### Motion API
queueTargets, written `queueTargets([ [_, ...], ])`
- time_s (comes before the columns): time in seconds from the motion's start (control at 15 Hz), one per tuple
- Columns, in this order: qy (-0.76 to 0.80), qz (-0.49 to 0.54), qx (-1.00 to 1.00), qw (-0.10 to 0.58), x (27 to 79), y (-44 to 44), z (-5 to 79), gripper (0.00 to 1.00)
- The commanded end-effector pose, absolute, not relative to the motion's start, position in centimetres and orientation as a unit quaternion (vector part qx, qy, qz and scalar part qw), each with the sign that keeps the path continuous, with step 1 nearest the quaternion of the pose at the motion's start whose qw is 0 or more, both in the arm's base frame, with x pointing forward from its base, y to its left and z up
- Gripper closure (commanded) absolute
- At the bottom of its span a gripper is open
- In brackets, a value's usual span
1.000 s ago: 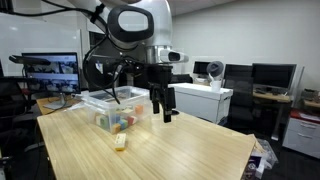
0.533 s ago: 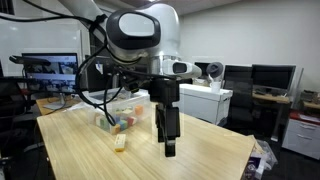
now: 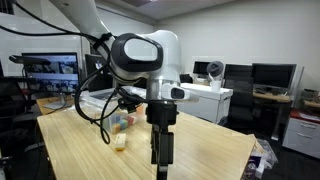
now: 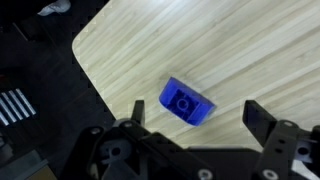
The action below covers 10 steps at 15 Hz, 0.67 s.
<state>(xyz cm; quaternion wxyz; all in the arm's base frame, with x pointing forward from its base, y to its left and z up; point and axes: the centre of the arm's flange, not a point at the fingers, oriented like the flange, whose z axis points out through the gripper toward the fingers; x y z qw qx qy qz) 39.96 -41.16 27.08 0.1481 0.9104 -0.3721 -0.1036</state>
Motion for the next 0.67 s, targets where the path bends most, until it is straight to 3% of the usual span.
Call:
queueTargets([
  [0.0, -0.315, -0.136, 0.930, 0.132, 41.3, -41.2, 25.1, 0.00],
  [0.6, -0.207, -0.219, 0.946, 0.123, 41.1, -43.5, 23.1, 0.00],
])
